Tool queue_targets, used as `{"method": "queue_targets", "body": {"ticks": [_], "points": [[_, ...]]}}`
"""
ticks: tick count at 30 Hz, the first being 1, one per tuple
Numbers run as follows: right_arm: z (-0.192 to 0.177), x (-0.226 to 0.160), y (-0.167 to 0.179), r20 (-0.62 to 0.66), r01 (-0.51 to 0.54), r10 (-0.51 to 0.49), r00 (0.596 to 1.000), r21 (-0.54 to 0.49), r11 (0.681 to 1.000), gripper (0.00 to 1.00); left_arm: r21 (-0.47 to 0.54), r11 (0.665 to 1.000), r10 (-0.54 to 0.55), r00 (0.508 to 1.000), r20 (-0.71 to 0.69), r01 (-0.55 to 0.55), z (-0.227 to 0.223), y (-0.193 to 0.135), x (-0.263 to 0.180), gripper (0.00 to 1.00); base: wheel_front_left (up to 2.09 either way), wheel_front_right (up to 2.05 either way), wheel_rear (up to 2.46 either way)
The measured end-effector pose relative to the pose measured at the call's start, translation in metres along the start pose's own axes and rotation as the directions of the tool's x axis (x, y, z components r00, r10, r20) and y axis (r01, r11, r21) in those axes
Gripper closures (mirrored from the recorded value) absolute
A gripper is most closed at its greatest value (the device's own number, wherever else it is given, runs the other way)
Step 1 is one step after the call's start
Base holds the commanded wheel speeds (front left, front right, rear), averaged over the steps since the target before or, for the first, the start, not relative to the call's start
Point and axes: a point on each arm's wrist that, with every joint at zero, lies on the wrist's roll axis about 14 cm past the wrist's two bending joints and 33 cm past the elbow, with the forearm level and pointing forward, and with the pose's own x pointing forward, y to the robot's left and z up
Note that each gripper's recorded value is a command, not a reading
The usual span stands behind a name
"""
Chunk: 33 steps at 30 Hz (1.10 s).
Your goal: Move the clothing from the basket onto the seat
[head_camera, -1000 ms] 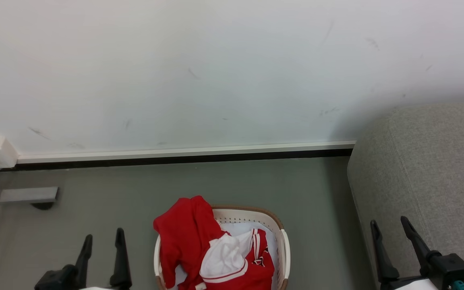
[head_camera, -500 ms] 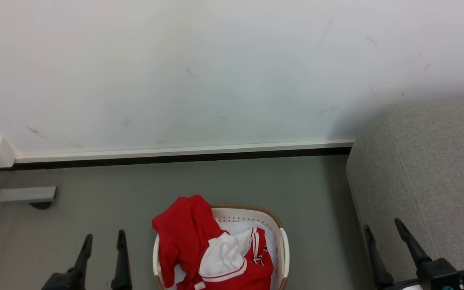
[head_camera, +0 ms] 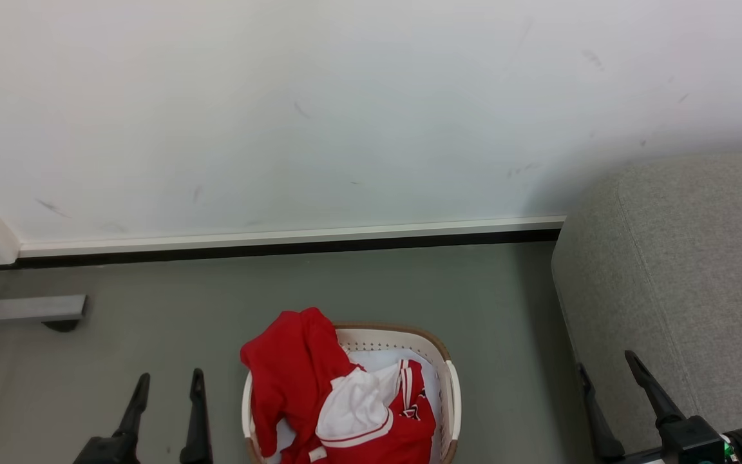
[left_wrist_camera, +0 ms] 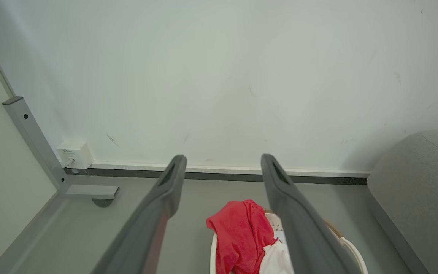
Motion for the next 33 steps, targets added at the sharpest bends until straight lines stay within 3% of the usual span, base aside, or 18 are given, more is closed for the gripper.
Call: {"method": "queue_targets", "body": {"ticks": [11, 22, 27, 33], "points": [[-0.003, 0.004, -0.001, -0.008, 0.002, -0.002, 1.0, 0.005, 1.0, 0.0, -0.003, 1.0, -0.025, 1.0, -0.005, 0.025, -0.002, -0.008, 0.008, 0.0, 0.0, 0.0, 0.0], [-0.007, 0.026, -0.025, -0.011, 0.055, -0.055, 0.998, 0.002, 0.998, 0.0, -0.046, 0.976, -0.215, 0.975, -0.053, 0.213, -0.028, -0.067, 0.052, 0.0, 0.0, 0.0, 0.0], [-0.009, 0.046, -0.038, -0.003, 0.078, -0.078, 0.997, -0.003, 0.997, 0.0, -0.056, 0.942, -0.336, 0.933, -0.126, 0.332, -0.063, -0.106, 0.077, 0.0, 0.0, 0.0, 0.0], [-0.022, 0.07, -0.052, -0.014, 0.097, -0.097, 0.995, -0.017, 0.995, 0.0, -0.078, 0.875, -0.477, 0.827, -0.299, 0.477, -0.138, -0.151, 0.092, 0.0, 0.0, 0.0, 0.0]]}}
